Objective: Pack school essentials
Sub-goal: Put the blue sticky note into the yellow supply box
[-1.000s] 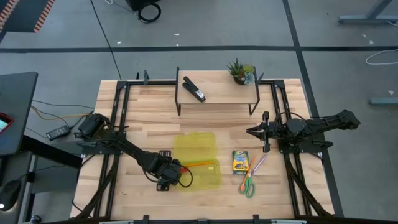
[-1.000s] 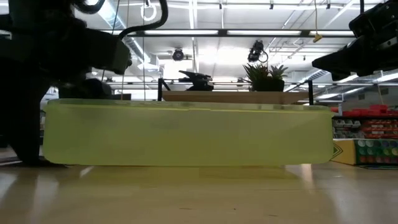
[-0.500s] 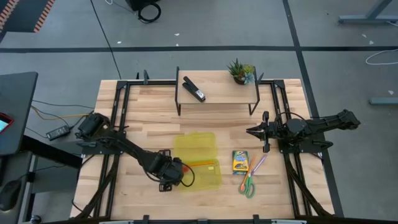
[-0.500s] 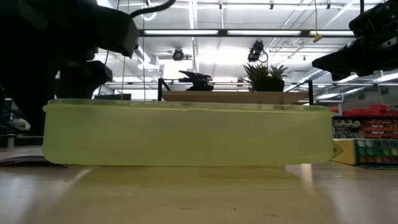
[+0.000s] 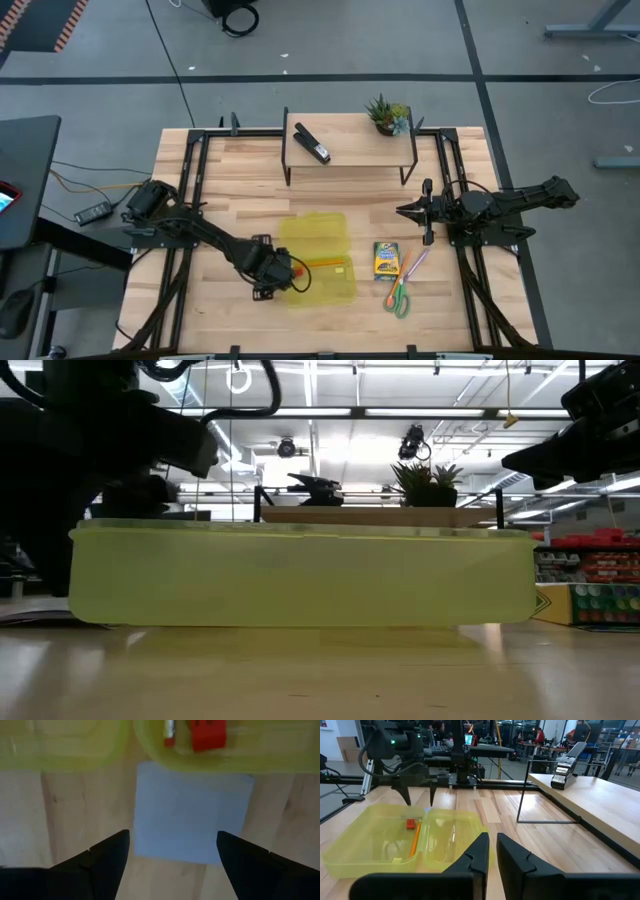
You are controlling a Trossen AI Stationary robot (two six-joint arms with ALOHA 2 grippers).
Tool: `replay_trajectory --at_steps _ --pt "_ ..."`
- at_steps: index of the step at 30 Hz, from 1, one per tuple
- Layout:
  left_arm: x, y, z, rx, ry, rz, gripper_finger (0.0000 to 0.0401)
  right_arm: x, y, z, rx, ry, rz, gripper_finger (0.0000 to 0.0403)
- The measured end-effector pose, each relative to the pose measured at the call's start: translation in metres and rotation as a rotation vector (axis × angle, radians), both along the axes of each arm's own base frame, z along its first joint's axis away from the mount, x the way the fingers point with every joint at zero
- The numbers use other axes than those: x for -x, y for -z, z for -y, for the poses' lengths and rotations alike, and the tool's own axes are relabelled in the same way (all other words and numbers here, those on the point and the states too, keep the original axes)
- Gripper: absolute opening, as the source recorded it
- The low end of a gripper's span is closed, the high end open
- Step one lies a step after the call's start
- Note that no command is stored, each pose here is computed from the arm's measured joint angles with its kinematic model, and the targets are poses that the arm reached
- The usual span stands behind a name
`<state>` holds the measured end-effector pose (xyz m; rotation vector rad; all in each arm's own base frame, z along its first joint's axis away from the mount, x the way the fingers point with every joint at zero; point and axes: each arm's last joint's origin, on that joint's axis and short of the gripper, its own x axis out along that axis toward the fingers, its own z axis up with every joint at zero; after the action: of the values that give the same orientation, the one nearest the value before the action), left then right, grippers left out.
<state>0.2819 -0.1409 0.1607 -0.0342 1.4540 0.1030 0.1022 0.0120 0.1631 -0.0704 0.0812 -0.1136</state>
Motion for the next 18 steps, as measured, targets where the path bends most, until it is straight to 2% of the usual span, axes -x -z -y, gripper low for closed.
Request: replay_trajectory --at_steps 6,12,18 --pt "-0.001 0.0 0.0 0.017 -0.09 0.015 0.0301 0.0 0.0 0.0 0.0 0.0 0.0 0.0042" --pt "-0.008 0.001 -0.006 0.09 -0.089 0.022 0.0306 0.0 0.0 0.0 0.0 0.0 0.0 0.0042" --pt "-0.01 0.001 -0.007 0.085 -0.118 0.043 0.03 0.0 0.0 0.0 0.0 0.0 0.0 0.0042"
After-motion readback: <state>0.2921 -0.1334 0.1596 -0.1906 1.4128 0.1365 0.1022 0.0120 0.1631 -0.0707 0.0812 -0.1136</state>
